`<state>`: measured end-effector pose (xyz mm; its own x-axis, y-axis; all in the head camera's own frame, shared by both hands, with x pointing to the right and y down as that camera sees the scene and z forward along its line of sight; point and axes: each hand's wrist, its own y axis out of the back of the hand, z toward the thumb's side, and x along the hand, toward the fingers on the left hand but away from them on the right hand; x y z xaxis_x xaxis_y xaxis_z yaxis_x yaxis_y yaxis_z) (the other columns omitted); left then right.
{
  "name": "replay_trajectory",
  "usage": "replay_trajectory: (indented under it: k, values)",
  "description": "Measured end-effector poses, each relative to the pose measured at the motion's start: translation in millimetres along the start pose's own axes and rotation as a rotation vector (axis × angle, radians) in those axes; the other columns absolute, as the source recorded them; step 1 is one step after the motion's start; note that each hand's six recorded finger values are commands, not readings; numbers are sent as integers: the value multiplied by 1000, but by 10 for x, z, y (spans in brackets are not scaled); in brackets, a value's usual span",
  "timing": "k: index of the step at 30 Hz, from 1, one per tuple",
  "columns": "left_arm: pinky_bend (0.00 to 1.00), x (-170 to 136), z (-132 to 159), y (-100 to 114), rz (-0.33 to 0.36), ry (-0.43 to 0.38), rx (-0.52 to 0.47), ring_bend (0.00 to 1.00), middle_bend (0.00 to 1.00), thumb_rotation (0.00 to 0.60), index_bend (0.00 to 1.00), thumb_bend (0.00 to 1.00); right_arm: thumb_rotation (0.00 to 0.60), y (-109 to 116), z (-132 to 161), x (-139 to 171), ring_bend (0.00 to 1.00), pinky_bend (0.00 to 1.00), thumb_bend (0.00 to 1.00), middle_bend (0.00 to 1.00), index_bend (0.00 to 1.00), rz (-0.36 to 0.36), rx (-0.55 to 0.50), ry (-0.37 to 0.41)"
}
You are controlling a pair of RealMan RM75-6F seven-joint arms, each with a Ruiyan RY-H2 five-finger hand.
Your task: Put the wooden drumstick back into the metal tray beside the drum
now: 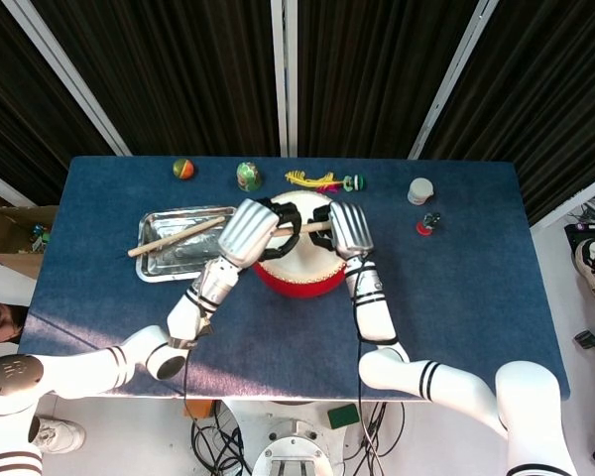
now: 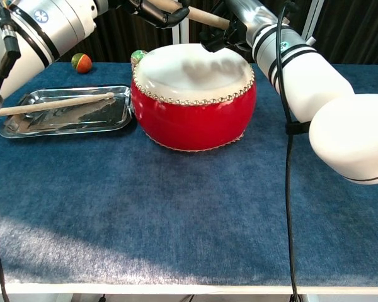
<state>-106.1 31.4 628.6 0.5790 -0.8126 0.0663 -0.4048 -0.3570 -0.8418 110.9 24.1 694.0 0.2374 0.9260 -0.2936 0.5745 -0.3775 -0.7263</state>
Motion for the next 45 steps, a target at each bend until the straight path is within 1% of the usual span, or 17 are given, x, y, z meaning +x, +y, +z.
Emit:
replay_trajectory:
  k: [3,5,7,9,13,15,20,22,24,26,27,28,30,33,38,43,45]
  values:
    - [633,-8,-14,0,-2,1,-4,681,752,600,698,448,600,26,-8,9,980,1000,441,1000,1000,2,-2,5]
    - [633,-13,-22,2,-1,2,-11,682,752,600,698,452,600,44,-12,16,928,998,387,977,989,5,-3,8]
    - [637,-17,-26,8,1,2,-21,684,752,600,698,454,600,65,-16,24,856,976,339,918,929,6,-1,11]
    - [642,-24,-30,16,5,1,-32,688,753,600,698,456,600,86,-22,35,753,908,274,819,806,7,1,12]
    - [659,-35,-32,31,12,-2,-58,704,762,600,705,469,600,120,-30,52,600,784,177,657,627,13,-6,10]
    - [667,-40,-34,43,20,-4,-79,715,769,600,707,480,600,145,-27,61,523,716,152,573,530,15,-11,11]
    - [673,-61,-45,86,49,-14,-125,721,774,600,709,486,600,208,-21,81,420,626,121,448,358,15,-12,17]
    - [673,-73,-53,101,58,-16,-136,721,774,600,709,486,600,232,-18,90,364,565,115,391,276,14,-10,20]
    - [673,-88,-67,112,64,-16,-147,721,774,600,710,486,600,258,-15,104,297,478,100,325,176,16,-5,23]
    - [672,-105,-88,121,69,-14,-154,721,774,600,710,485,600,287,-10,122,202,352,79,228,53,21,3,27]
    - [672,-114,-99,125,72,-12,-156,721,774,600,710,484,600,303,-7,131,156,295,71,179,17,24,7,29]
    - [672,-123,-113,126,72,-10,-157,721,774,600,709,484,600,322,-4,141,113,245,64,135,1,26,11,31]
    - [672,-142,-144,123,71,-5,-153,720,773,600,710,484,600,377,0,165,59,189,57,81,0,30,21,36]
    - [672,-171,-188,124,72,2,-147,720,772,600,710,484,600,475,-8,206,11,149,48,43,0,32,45,43]
    - [672,-247,-281,145,80,15,-150,720,771,600,709,483,600,662,-24,290,0,102,33,0,0,28,89,55]
    - [672,-340,-399,179,81,37,-169,719,770,600,710,484,600,894,-29,388,0,101,26,0,0,9,125,73]
    - [672,-391,-467,203,83,53,-191,718,768,600,709,486,600,1024,-51,450,0,101,26,0,0,-7,137,78]
